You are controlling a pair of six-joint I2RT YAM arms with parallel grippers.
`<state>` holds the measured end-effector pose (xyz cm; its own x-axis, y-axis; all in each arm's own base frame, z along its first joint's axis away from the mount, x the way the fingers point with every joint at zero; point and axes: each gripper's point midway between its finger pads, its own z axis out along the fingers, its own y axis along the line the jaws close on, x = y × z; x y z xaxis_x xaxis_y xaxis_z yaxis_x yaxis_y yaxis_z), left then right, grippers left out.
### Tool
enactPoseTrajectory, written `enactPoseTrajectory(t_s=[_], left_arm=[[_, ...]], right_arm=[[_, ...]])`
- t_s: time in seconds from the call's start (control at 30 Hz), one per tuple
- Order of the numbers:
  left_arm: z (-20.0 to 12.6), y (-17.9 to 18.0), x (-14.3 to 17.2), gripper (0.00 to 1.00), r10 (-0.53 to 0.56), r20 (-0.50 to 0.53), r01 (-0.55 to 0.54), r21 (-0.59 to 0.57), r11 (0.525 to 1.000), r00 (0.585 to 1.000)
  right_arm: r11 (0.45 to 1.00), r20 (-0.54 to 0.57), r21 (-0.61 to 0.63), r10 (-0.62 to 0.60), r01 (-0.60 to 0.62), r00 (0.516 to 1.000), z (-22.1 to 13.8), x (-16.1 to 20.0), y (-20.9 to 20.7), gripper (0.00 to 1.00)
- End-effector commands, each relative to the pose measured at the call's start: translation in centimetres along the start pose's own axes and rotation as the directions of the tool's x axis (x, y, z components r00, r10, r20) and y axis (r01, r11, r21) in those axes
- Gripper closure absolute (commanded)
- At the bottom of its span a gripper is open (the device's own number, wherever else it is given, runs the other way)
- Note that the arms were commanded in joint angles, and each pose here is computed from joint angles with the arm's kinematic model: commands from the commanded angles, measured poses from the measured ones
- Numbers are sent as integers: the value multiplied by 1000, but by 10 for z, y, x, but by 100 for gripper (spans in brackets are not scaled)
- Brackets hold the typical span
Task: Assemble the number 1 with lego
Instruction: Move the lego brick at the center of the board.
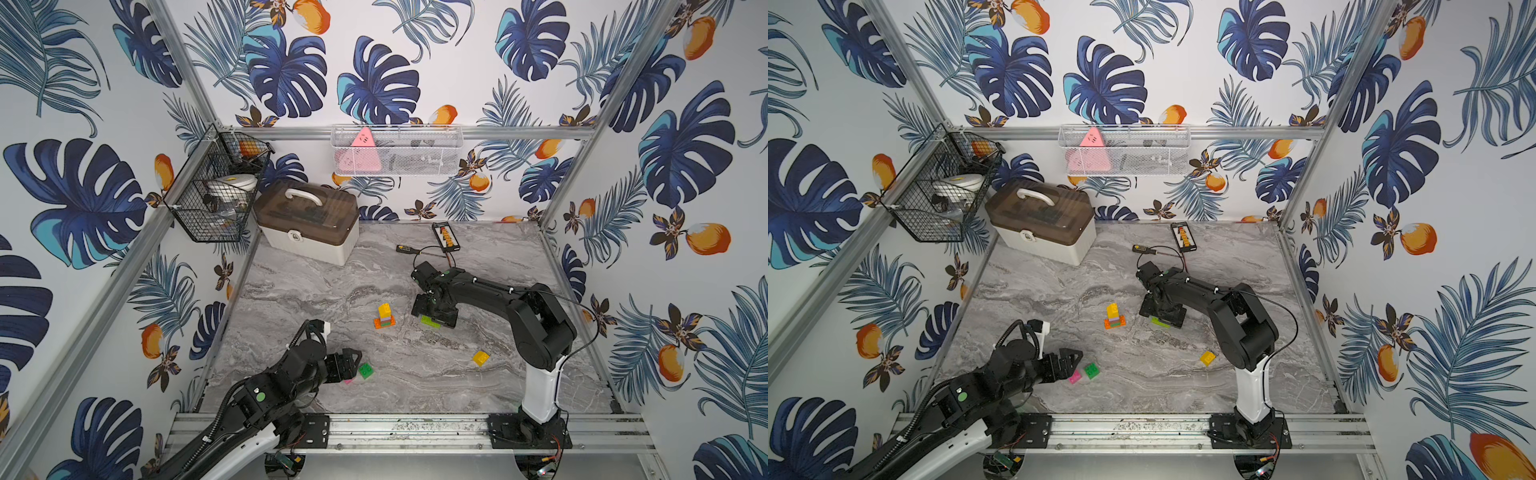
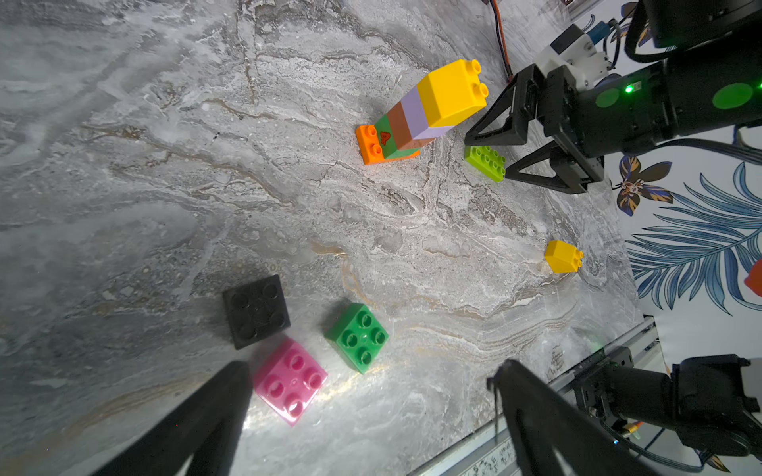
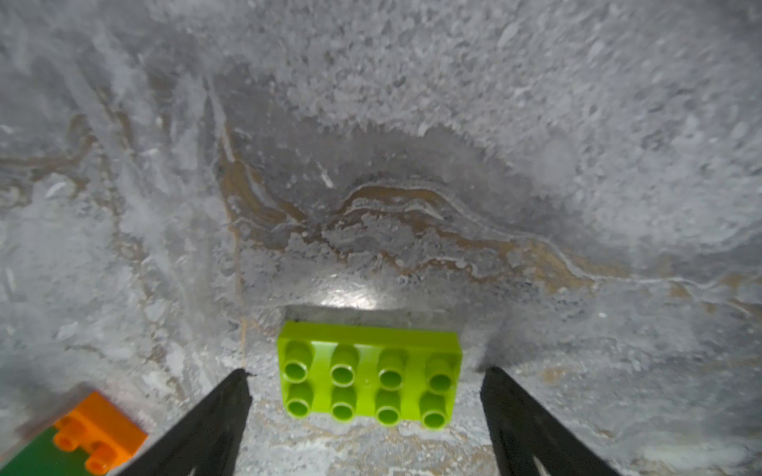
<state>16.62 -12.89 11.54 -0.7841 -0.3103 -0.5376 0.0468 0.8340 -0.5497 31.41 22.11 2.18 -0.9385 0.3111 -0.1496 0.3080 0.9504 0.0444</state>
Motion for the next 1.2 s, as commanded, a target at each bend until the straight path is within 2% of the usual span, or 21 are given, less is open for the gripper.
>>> enactPoseTrajectory(t_s=[0.0, 0.43, 0.8, 0.93, 1.07, 1.17], left_arm=[[0, -7, -2, 1, 5, 10, -5, 33, 999, 1000], [0, -5, -2, 1, 4, 14, -4, 30, 1000, 1000], [1, -4, -2, 1, 2, 8, -2, 22, 1000, 1000], [1, -4, -2, 1, -6, 12, 5, 23, 1000, 1000], [0, -4, -3, 1, -8, 15, 8, 22, 1000, 1000], [-3, -5, -3, 1, -13, 19, 12, 28, 1000, 1000]], right_arm=[[998, 16, 63, 11, -12, 1000, 3, -3, -11, 14], [998, -10, 58, -30, 31, 999, 6, 17, -7, 31], [974, -39, 46, -220, 222, 975, 2, 50, -19, 34], [966, -38, 9, -257, 258, 966, -4, 53, -18, 30], [950, 3, -66, -306, 306, 952, -24, 49, -6, 21], [927, 21, -75, -366, 367, 930, -36, 46, -3, 11]])
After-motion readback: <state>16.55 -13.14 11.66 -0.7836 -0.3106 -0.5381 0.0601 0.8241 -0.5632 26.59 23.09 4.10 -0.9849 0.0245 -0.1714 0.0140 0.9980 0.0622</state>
